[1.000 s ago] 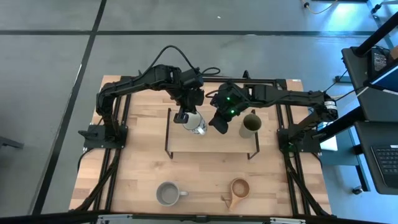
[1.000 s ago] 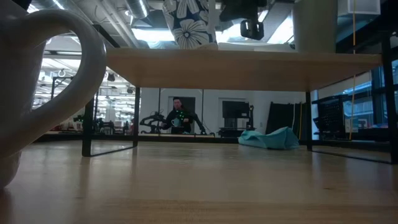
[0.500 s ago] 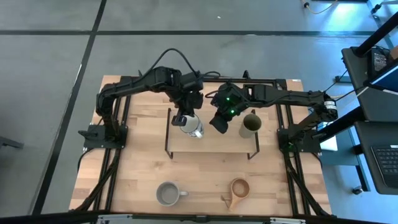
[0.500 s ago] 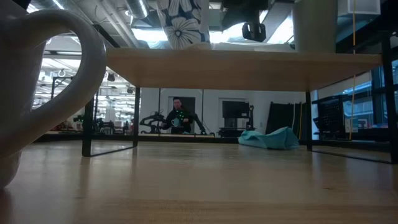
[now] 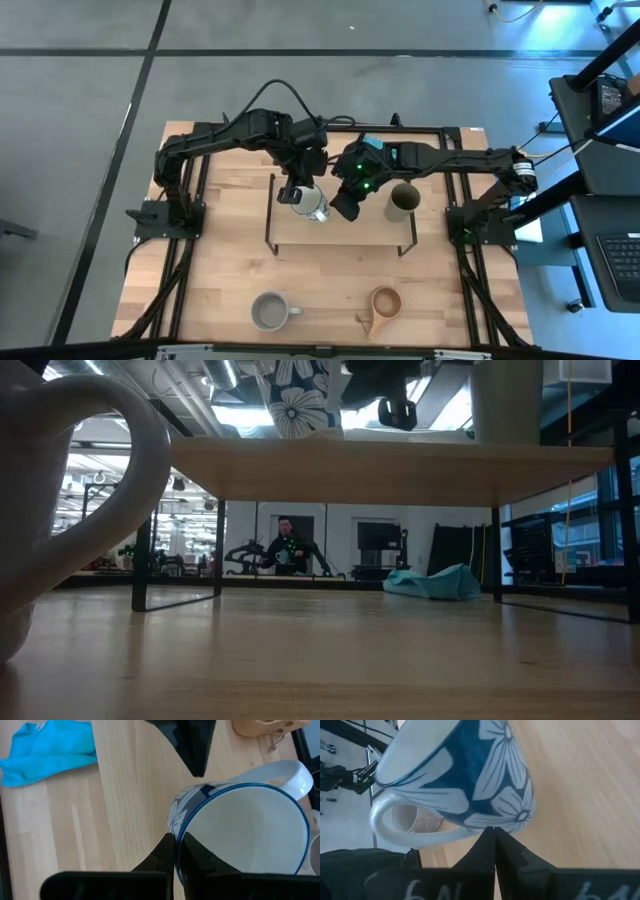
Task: Stack small to large cups/mugs on shelf
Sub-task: Put the blue patterned mug on the shelf
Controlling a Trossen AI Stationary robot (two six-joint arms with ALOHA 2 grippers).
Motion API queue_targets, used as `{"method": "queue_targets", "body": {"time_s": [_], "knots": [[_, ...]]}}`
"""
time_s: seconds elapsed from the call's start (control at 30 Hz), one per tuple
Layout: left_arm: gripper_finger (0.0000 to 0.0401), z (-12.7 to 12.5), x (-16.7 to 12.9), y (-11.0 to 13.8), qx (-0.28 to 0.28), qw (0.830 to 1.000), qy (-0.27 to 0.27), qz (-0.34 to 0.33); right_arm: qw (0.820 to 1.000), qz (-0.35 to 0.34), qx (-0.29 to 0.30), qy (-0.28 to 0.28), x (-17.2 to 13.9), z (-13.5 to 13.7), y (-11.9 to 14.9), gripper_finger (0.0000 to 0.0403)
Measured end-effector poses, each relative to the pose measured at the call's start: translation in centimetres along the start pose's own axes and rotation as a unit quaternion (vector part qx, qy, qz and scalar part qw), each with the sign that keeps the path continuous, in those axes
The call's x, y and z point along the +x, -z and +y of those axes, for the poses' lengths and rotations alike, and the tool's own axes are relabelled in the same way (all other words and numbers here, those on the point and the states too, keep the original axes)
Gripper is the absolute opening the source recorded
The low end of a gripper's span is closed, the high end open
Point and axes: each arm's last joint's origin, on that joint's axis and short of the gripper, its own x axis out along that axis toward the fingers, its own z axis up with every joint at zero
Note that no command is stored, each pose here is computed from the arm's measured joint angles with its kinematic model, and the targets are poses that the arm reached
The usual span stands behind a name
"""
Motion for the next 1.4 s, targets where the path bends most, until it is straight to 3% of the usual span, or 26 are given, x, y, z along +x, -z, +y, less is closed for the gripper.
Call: {"method": "queue_targets", "body": {"time_s": [0.7,0.93,1.23,1.4], "knots": [[0.0005,0.4,1.5,-0.3,-0.004,1.000,0.007,0.015,1.000,0.012,0.000,-0.001,1.3,0.0,0.1,0.0000],[0.0028,0.5,1.5,-0.4,-0.005,1.000,0.002,0.009,1.000,0.010,-0.001,-0.003,1.3,0.0,0.1,0.0000],[0.0034,0.4,1.6,-0.4,-0.014,1.000,0.006,0.010,0.999,0.001,0.018,-0.049,3.0,-0.8,0.9,0.0000],[0.0035,0.5,1.6,-0.5,-0.017,1.000,0.006,0.008,0.999,0.004,0.017,-0.049,2.9,-0.8,0.9,0.0005]]}}
